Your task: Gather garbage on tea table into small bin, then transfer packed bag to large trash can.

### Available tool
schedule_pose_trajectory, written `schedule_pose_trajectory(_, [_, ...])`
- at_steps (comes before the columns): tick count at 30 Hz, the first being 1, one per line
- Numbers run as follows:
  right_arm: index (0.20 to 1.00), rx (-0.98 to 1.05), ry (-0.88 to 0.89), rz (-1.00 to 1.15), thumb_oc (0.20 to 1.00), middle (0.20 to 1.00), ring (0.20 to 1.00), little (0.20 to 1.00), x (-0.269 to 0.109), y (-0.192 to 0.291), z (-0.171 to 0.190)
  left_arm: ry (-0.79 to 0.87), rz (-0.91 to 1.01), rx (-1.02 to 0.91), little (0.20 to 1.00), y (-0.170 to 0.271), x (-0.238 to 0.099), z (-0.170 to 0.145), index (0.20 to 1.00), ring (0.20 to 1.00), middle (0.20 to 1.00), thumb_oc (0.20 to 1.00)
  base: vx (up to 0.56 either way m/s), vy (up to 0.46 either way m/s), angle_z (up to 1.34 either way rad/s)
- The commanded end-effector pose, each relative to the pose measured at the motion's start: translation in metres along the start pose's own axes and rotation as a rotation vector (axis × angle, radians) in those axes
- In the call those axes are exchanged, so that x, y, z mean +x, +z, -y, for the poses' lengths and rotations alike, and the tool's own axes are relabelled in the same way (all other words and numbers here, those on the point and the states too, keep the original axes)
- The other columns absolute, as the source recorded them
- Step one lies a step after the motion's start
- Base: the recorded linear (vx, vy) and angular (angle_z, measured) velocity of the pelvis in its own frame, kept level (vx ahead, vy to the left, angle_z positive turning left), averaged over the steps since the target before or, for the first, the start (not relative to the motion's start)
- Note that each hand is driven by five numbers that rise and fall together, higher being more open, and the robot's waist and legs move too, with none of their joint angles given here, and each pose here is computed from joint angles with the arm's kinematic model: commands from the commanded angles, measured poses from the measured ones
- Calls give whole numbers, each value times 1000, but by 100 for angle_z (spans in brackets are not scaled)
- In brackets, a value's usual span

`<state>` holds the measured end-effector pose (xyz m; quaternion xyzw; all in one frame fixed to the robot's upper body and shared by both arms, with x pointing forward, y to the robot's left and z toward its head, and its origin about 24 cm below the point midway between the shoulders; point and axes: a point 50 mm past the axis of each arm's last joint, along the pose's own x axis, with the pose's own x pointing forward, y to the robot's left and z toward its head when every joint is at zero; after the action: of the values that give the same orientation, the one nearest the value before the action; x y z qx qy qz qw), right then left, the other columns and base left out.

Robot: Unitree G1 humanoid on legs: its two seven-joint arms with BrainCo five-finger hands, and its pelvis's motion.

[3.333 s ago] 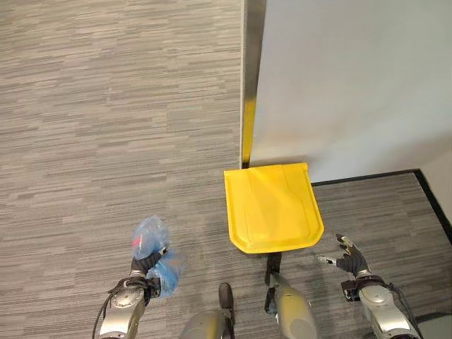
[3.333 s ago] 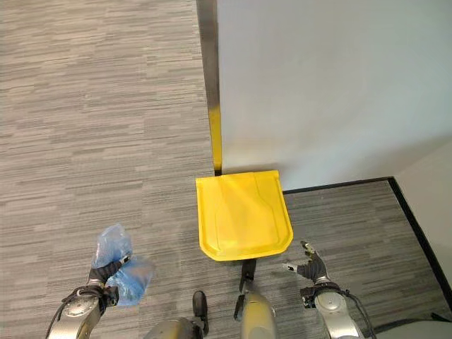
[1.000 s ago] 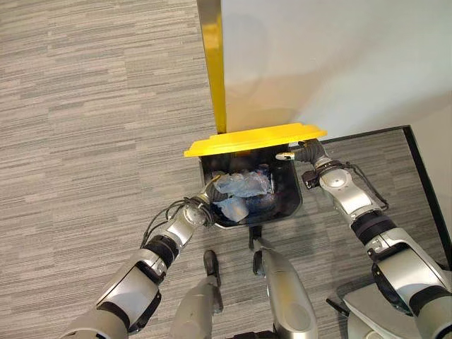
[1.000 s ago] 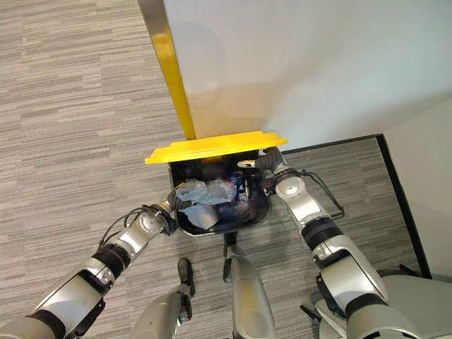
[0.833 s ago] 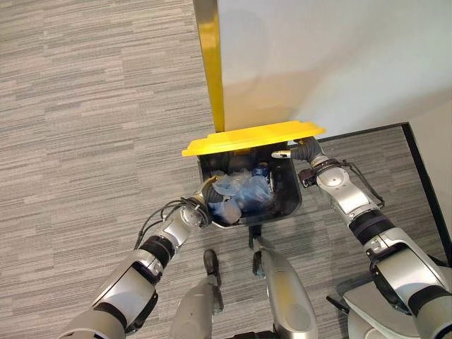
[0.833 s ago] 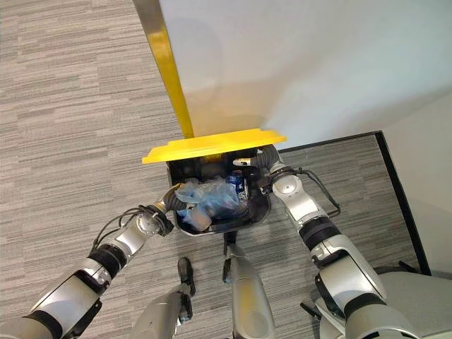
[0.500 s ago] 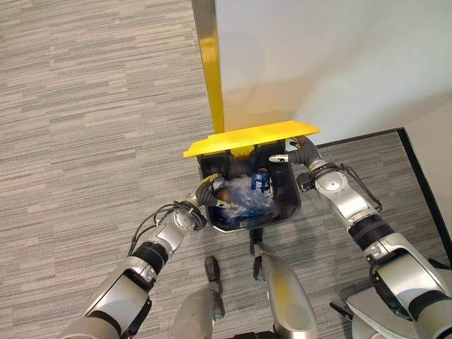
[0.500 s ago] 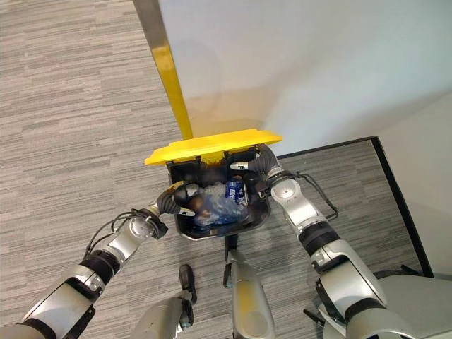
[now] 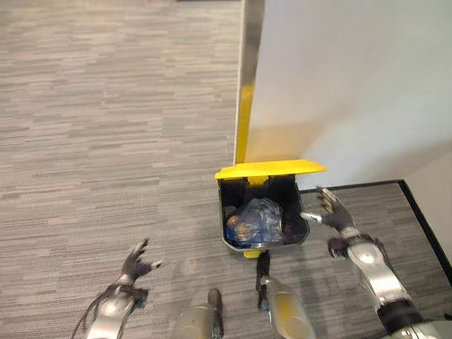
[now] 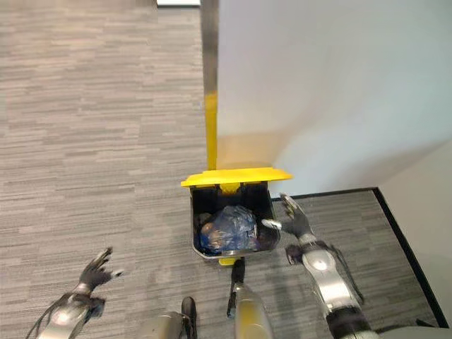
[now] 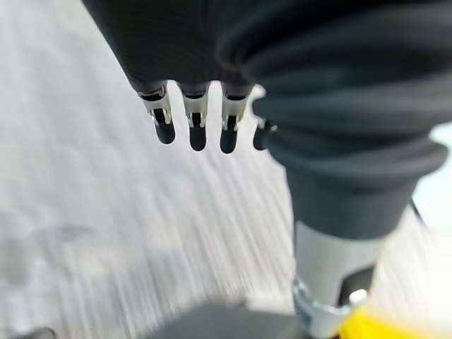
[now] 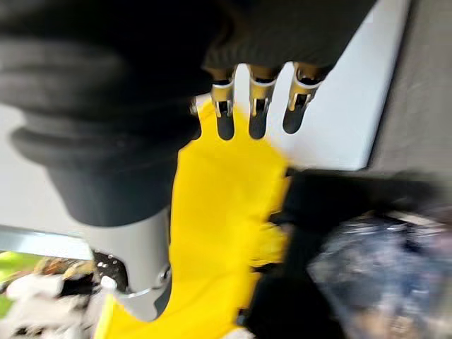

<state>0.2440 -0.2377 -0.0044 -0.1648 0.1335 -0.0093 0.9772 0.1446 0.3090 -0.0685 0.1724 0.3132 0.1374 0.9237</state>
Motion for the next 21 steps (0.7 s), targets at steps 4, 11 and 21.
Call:
schedule_pose_trajectory(4, [1000, -70, 54, 80, 1000, 1000, 1000, 1000, 9, 17, -5, -30, 211, -43, 1000, 54, 12, 4, 1000, 1000, 1000, 1000, -181, 47, -6])
schedule_pose_trajectory(11, [1000, -72, 51, -104, 1000, 1000, 1000, 1000, -8, -29, -6, -35, 192, -45, 1000, 51, 12, 3, 1000, 1000, 1000, 1000, -18, -97, -6])
schedule_pose_trajectory(21, [1000, -70, -5, -197, 1000, 1000, 1000, 1000, -24, -52, 12, -77, 128, -42, 1000, 33, 8, 11, 1000, 1000, 1000, 1000, 36, -109, -11])
